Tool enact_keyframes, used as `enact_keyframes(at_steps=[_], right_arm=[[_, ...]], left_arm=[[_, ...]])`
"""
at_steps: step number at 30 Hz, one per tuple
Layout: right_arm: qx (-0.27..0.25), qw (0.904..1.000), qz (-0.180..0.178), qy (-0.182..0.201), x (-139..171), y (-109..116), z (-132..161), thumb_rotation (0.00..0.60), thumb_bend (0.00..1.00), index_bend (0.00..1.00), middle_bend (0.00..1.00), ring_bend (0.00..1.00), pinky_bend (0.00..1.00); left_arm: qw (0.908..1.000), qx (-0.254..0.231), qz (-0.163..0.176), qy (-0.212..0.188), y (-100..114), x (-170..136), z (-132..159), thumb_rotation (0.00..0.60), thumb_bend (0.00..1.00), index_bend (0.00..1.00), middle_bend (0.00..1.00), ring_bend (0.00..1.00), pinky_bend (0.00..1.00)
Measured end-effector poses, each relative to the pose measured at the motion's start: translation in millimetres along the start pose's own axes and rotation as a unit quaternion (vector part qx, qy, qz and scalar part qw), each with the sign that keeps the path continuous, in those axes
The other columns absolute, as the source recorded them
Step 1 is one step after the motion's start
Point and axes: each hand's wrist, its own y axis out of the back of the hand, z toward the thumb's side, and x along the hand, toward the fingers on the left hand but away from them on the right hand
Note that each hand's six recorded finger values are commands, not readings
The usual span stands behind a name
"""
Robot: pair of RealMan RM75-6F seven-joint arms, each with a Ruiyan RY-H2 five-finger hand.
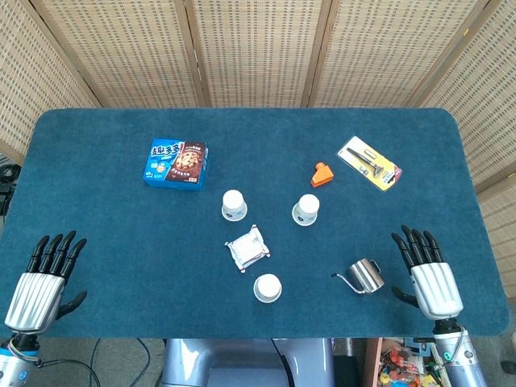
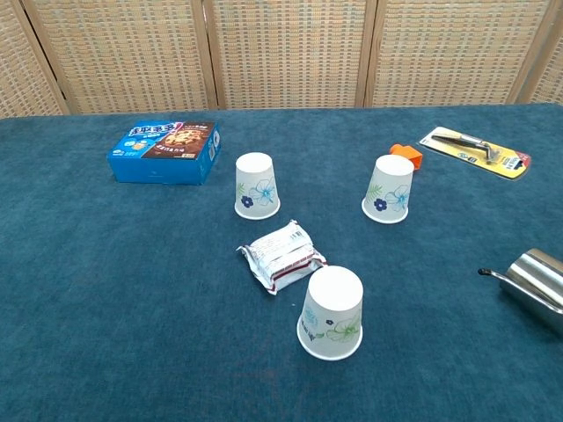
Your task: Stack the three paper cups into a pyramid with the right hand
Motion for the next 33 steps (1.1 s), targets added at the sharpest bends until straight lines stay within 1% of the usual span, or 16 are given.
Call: enact_keyframes(at_steps=[8, 12, 15, 19, 23, 30, 33], right_arm=[[-0.016, 0.9998, -0.001, 0.008, -2.4, -0.6, 3.6, 0.6, 0.06, 0.0, 0.0, 0.0, 0.0], [-0.025, 0.9994, -0.013, 0.019, -9.1, 4.1, 8.9, 0.6, 0.06, 0.0, 0.0, 0.0, 0.0], [-0.032, 0.9986, -0.025, 0.035, -19.7, 12.9, 18.9, 0.6, 0.06, 0.04, 0.0, 0.0, 0.0], [-0.037, 0.9965, -0.043, 0.061, -37.8, 28.6, 36.8, 0.6, 0.06, 0.08, 0.0, 0.0, 0.0], [-0.04, 0.9933, -0.059, 0.091, -58.9, 44.6, 60.2, 0.6, 0.06, 0.08, 0.0, 0.0, 0.0], [-0.033, 0.9885, -0.055, 0.137, -101.7, 61.5, 106.0, 0.6, 0.06, 0.12, 0.0, 0.0, 0.0], [-0.031, 0.9877, -0.047, 0.146, -122.7, 64.4, 125.4, 0.6, 0.06, 0.15, 0.0, 0.0, 0.0]], left_arm=[[1.0, -0.001, 0.001, 0.003, 0.5, 0.2, -0.8, 0.6, 0.2, 0.0, 0.0, 0.0, 0.0], [1.0, -0.001, -0.001, 0.005, 0.3, 0.2, -2.4, 0.6, 0.2, 0.0, 0.0, 0.0, 0.0], [1.0, 0.0, -0.003, 0.003, -0.8, 0.6, -1.3, 0.6, 0.2, 0.0, 0.0, 0.0, 0.0], [1.0, 0.0, -0.003, 0.003, -1.2, 0.9, -1.0, 0.6, 0.2, 0.0, 0.0, 0.0, 0.0], [1.0, -0.002, -0.003, 0.005, -1.2, 1.3, -2.3, 0.6, 0.2, 0.0, 0.0, 0.0, 0.0], [0.9999, -0.005, -0.006, 0.009, -3.2, 3.5, -5.3, 0.6, 0.2, 0.0, 0.0, 0.0, 0.0], [0.9999, -0.007, -0.009, 0.013, -4.2, 4.7, -7.6, 0.6, 0.2, 0.0, 0.0, 0.0, 0.0]])
